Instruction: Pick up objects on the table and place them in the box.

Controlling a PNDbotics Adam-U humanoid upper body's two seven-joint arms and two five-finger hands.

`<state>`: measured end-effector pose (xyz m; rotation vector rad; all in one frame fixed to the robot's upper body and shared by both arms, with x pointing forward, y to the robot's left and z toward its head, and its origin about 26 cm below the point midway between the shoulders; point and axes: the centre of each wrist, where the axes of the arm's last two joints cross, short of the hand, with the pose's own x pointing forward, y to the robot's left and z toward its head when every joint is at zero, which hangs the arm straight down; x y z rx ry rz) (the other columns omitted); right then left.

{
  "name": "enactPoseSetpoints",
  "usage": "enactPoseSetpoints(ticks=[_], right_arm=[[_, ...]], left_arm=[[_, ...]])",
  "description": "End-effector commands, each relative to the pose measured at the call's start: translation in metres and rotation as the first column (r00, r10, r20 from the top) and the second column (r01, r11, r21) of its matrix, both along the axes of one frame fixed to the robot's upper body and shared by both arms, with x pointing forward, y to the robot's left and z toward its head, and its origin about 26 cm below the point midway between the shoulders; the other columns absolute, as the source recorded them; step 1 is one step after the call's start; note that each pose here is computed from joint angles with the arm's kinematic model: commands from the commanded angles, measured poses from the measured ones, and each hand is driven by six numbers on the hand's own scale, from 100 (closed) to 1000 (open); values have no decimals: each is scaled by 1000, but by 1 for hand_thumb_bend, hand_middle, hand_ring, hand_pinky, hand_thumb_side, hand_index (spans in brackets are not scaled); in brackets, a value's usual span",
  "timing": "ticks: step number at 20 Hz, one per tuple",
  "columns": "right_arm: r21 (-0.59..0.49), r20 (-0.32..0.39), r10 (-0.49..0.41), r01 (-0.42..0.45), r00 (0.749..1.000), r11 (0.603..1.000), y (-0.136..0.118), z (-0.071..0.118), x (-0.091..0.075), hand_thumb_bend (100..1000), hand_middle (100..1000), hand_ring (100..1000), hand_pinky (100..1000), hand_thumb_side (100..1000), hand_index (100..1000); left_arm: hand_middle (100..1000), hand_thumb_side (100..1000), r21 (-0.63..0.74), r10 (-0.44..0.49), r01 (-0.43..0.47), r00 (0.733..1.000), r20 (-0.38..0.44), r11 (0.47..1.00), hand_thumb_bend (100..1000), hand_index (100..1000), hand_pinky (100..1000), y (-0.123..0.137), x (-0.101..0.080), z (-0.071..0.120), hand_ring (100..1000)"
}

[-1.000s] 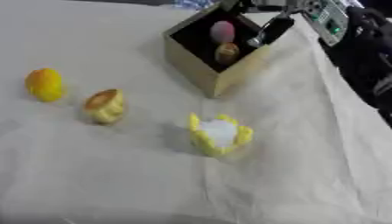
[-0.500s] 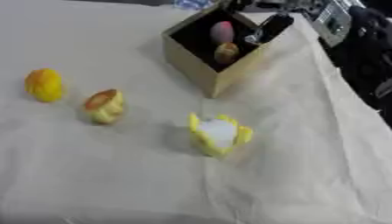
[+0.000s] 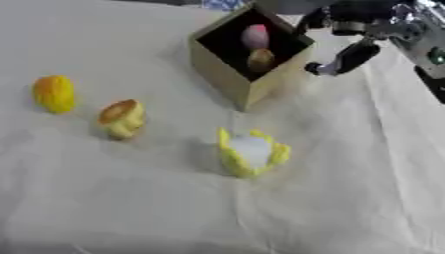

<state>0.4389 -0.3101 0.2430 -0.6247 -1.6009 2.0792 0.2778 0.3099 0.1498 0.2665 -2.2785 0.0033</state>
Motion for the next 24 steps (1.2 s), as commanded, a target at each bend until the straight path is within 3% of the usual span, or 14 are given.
enactPoseSetpoints(ticks=[1, 15, 20, 24], right_arm=[[-32, 28, 64, -63, 998, 997, -8, 21, -15, 267, 786, 839, 890, 360, 884], [-107, -128, 219, -233, 967, 966, 72, 17, -63, 229, 807, 850, 895, 425, 912], [-129, -199, 221, -249, 955, 960, 93, 13, -72, 231, 818, 860, 898, 444, 912], [-139, -213, 193, -226, 958, 964, 105, 10, -78, 253, 831, 872, 900, 440, 914]], left_arm=[[716, 841, 23, -11, 10, 1000, 26, 1000, 134, 811, 856, 1, -1, 9, 656], [718, 844, 20, -27, 26, 999, 28, 999, 132, 810, 856, -2, 0, 10, 657], [717, 844, 20, -28, 28, 999, 29, 999, 132, 808, 856, -2, 0, 10, 657], [717, 845, 19, -30, 30, 999, 29, 999, 131, 806, 856, -2, 0, 10, 658]])
